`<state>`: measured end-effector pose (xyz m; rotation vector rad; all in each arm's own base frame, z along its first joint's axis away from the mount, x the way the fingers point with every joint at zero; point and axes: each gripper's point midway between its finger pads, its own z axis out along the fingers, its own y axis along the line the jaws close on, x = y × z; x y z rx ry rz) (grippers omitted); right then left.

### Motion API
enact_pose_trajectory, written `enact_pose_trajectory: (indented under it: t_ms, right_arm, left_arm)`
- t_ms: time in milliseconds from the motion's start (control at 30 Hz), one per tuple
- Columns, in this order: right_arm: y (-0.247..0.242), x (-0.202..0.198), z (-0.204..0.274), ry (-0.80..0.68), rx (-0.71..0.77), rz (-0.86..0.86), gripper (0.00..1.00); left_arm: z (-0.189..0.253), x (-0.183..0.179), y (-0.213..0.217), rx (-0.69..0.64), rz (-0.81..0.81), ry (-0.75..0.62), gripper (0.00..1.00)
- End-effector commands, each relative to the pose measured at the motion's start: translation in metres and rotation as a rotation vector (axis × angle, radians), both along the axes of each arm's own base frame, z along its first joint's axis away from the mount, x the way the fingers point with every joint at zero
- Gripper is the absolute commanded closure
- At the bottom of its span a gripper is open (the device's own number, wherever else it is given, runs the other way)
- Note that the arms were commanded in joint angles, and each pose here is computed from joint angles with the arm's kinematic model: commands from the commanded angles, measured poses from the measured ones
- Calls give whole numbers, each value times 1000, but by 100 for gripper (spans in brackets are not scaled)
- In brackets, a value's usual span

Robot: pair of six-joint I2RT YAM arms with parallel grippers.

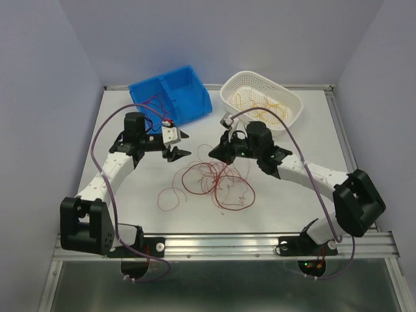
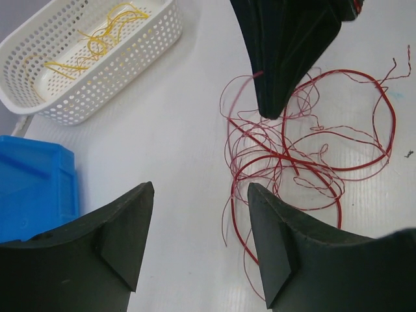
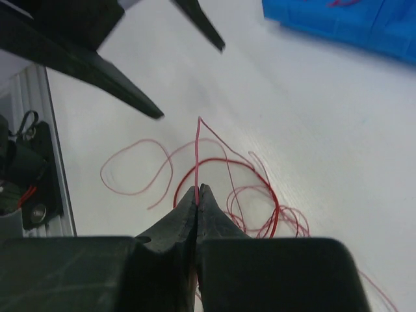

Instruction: Untangle the cables

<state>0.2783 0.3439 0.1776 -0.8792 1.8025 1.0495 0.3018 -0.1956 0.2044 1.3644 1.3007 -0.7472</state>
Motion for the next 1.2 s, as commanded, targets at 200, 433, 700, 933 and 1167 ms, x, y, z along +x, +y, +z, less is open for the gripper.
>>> enact_pose_trajectory:
  t_ms: [200, 433, 700, 933, 1167]
  right_arm:
    - [10, 30, 187, -319, 254, -90, 100]
    - [-2, 9, 296, -469, 472, -87, 99]
    - [6, 19, 349, -535, 585, -84, 100]
    - [9, 26, 369, -560, 651, -96, 99]
    - [17, 33, 372, -566, 675, -89, 99]
  left_arm:
    - [35, 1, -5, -59, -4, -46, 28]
    - [44, 3, -8, -98, 1, -53, 27]
    - [87, -5, -16, -232, -3, -106, 25]
    - [85, -18, -55, -267, -25, -109, 25]
    - [102, 7, -58, -345, 85, -124, 23]
